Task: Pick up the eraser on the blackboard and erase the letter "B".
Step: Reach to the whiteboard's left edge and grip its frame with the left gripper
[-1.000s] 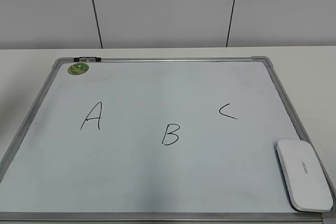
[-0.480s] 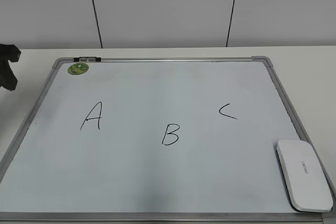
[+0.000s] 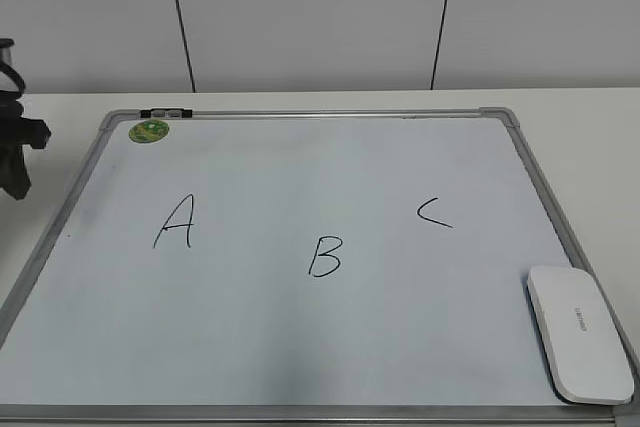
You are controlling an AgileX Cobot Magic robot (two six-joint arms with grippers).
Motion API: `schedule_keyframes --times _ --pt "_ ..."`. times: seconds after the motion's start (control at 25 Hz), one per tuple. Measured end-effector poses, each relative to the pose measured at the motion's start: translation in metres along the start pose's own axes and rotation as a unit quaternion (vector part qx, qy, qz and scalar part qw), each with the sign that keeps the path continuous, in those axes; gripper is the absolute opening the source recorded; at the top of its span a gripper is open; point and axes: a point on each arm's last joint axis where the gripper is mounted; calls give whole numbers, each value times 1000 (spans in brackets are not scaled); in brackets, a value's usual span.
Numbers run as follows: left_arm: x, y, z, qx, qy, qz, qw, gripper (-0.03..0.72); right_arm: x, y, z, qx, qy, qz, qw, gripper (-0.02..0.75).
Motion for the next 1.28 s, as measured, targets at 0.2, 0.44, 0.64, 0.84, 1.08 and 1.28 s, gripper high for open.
schedule_keyframes --times 0.2,0.44,0.64,0.84,1.08,1.28 --pt "0 25 -3 16 -1 -4 1000 243 0 0 0 0 0 0 1000 587" --pt "-1 48 -15 26 3 -13 1000 243 0 0 0 0 0 0 1000 587" --pt "-3 57 -29 16 11 -19 1000 243 0 0 0 0 0 0 1000 587" --pt "-3 68 -32 22 13 -22 999 243 0 0 0 0 0 0 1000 587" --pt "-3 80 -30 35 11 -23 999 243 0 0 0 0 0 0 1000 587" --pt "-3 82 -31 37 9 -22 999 243 0 0 0 0 0 0 1000 587"
Point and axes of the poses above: a point on each arm's last joint axis where the gripper is mounted, y pointing out along that axis toward the gripper, x along the wrist's bending axis when the last joint is at zero, z = x × y, and after that the axes turned 12 degrees about -y, right-handed
